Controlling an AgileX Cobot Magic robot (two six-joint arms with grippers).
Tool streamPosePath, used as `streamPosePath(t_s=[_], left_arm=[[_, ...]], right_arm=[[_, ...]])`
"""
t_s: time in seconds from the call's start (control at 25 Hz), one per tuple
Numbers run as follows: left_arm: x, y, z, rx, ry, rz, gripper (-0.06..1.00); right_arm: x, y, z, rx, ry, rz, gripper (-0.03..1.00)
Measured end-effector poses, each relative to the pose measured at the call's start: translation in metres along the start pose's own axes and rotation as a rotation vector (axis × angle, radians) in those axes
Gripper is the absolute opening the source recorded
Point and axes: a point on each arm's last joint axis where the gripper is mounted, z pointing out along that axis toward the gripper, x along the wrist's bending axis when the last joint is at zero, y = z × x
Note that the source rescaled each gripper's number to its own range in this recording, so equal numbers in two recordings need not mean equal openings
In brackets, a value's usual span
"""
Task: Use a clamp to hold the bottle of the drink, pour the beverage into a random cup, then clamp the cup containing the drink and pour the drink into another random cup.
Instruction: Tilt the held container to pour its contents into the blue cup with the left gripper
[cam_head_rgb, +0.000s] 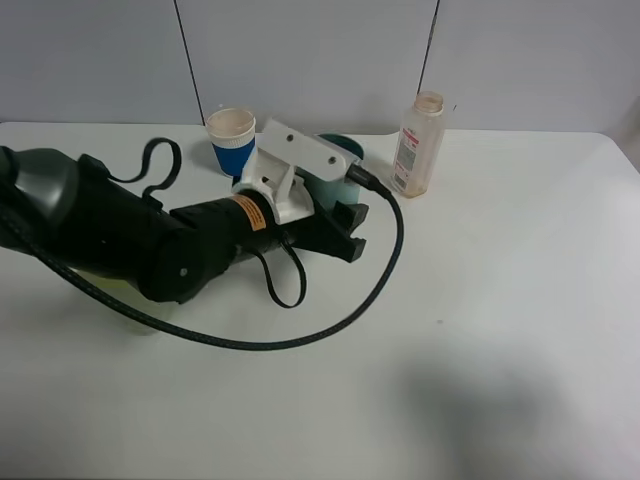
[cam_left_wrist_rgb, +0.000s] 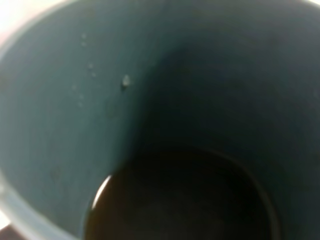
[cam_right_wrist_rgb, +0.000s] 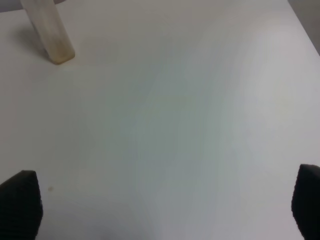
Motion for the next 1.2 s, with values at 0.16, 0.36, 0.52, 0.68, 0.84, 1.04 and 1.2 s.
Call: streamPosePath(t_s=[0.16,0.36,0.52,0.68,0.84,1.04,1.2], left_arm=[[0.029,0.022,-0.009,0.002,0.006,0.056,0.0],[0.056,0.033,-0.016,0.01,0.038,0.076,0.0],[0.08,0.037,-0.021,0.017,0.074,0.063,0.0],[0.097,0.038,-0.025,0.021,0.103,0.056,0.0],[0.125,0.037,-0.031,0.028,0.159,0.057,0.0],[0.147,0.036,-0.037,0.036,0.202,0.069,0.0],[0.176,0.032,-0.047,0.047,0.271,0.065,0.0]], right_arm=[[0.0,0.0,0.0,0.0,0.0,0.0,1.0],[0.0,0.0,0.0,0.0,0.0,0.0,1.0],[0.0,0.0,0.0,0.0,0.0,0.0,1.0],[0.0,0.0,0.0,0.0,0.0,0.0,1.0],[0.0,0.0,0.0,0.0,0.0,0.0,1.0],[0.0,0.0,0.0,0.0,0.0,0.0,1.0],[0.0,0.0,0.0,0.0,0.0,0.0,1.0]])
